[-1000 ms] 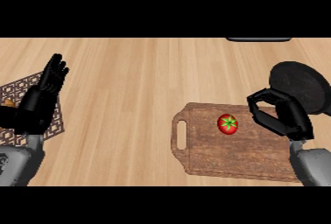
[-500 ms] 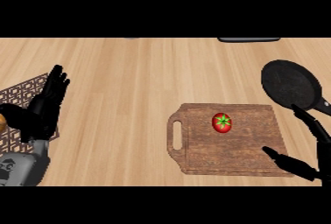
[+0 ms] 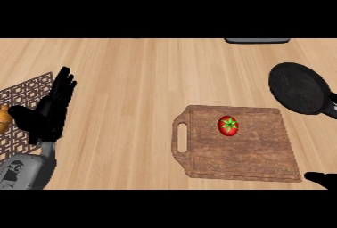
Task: Pick the tomato from the cutting board and place it in the pan
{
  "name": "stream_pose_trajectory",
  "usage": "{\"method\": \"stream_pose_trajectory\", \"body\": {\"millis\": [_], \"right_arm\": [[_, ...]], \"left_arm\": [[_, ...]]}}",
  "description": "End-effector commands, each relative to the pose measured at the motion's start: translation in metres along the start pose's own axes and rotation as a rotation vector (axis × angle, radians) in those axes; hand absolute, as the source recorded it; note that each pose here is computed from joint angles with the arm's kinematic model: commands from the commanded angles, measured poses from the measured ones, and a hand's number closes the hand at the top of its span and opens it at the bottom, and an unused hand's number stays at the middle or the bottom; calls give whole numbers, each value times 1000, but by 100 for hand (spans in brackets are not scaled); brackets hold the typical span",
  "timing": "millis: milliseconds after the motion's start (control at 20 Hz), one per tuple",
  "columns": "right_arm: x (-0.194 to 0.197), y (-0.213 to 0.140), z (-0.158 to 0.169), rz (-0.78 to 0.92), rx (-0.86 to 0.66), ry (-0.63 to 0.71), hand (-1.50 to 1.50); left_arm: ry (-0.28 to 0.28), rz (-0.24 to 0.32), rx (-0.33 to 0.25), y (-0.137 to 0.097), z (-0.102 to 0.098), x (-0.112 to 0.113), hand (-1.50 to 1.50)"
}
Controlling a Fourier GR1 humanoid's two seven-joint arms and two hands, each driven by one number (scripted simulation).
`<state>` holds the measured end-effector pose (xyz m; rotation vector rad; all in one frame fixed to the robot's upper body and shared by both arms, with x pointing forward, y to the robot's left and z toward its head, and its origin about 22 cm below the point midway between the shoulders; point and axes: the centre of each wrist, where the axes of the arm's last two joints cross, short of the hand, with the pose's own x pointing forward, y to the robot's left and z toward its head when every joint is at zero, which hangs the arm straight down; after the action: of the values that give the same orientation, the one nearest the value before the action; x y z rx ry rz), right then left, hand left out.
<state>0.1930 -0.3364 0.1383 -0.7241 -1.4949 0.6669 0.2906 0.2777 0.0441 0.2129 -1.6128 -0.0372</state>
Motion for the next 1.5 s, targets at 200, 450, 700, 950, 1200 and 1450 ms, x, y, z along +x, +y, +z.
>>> {"method": "stream_pose_trajectory", "body": {"millis": [200,450,700,950,1200,1450], "right_arm": [[72,-28,-16,143,7,39,-150],[104,-7,-40,70,75,22,-150],[103,20,-46,21,177,-23,-150],[114,41,-66,76,202,64,-150],[100,51,-75,58,179,137,-150],[113,70,-62,120,155,199,-150]], "left_arm": [[-3,-4,-16,11,-27,-4,0],[-8,-4,-21,5,-7,3,0],[-5,4,-12,-19,3,8,0],[8,12,-12,-11,-14,-2,0],[-2,8,-21,6,-2,-12,0],[-7,-6,-8,-2,-1,10,0]]}}
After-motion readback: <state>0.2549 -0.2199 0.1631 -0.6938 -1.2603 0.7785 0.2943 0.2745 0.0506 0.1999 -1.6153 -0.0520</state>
